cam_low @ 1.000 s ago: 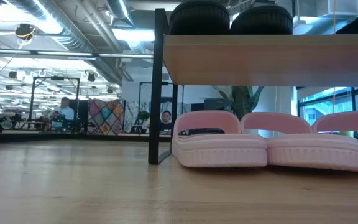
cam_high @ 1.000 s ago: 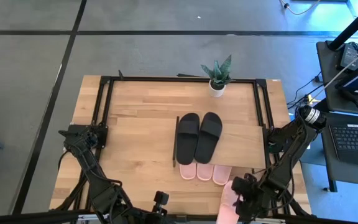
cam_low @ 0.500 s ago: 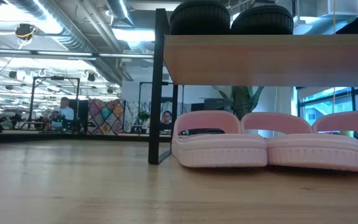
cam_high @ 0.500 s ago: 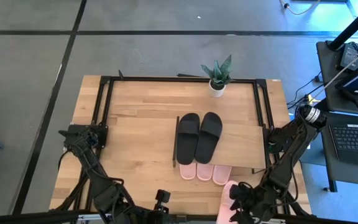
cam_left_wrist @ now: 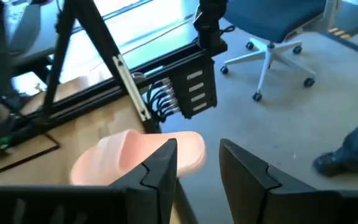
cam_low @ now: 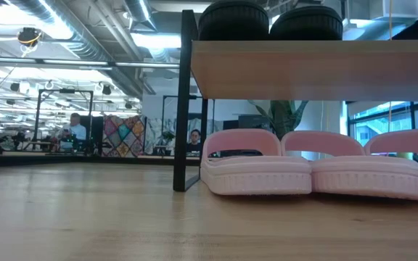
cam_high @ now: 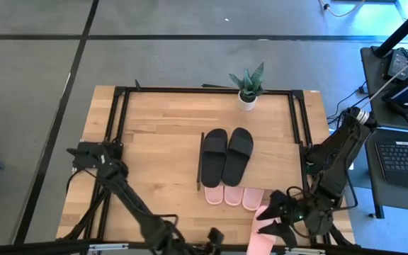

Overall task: Pick and place slides into the shelf
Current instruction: Put the pink slipper under the shelf

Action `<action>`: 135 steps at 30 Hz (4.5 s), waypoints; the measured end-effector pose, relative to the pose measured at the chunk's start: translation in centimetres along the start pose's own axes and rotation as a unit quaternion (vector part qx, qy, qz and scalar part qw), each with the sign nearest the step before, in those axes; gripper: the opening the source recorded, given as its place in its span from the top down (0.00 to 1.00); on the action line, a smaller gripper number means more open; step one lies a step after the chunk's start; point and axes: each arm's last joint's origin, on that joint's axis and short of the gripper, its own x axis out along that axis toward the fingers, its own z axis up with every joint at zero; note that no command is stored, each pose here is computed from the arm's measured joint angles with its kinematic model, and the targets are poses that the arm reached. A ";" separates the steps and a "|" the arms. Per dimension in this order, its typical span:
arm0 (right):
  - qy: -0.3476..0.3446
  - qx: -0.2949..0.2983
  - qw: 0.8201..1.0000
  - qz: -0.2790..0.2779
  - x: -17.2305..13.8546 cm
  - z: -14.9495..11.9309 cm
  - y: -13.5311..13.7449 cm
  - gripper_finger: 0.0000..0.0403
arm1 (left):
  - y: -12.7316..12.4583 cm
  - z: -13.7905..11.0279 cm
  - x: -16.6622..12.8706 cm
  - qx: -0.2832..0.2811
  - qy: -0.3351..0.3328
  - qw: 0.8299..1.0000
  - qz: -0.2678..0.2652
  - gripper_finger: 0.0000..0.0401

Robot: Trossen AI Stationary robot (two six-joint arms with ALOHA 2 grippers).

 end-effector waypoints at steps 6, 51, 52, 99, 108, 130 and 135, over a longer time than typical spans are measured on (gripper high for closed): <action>-0.003 -0.010 1.000 -0.005 0.2 0.2 -0.2 0.41 | -0.3 -1.8 4.9 -0.026 -0.042 0.996 -0.076 0.72; 0.001 0.011 1.000 -0.015 0.2 0.1 -0.4 0.41 | -2.6 -10.1 14.8 -0.054 -0.120 0.991 0.004 0.72; 0.006 0.008 1.000 -0.013 0.2 0.1 -0.3 0.41 | -2.9 -10.1 14.7 -0.052 -0.120 0.991 0.002 0.72; 0.257 -0.144 0.928 -0.229 15.0 -16.3 7.9 0.41 | -8.2 -11.8 12.8 -0.079 -0.043 0.996 -0.023 0.72; 0.250 -0.134 0.937 -0.203 15.7 -15.8 8.3 0.41 | -8.0 -11.9 13.0 -0.079 -0.035 0.995 -0.040 0.72; 0.266 -0.179 0.916 -0.241 15.3 -15.7 7.3 0.49 | -6.6 -10.1 9.8 -0.055 0.044 0.996 0.048 0.72; 0.266 -0.179 0.916 -0.241 15.3 -15.7 7.3 0.49 | -7.4 -10.1 8.7 -0.055 0.055 0.995 0.069 0.72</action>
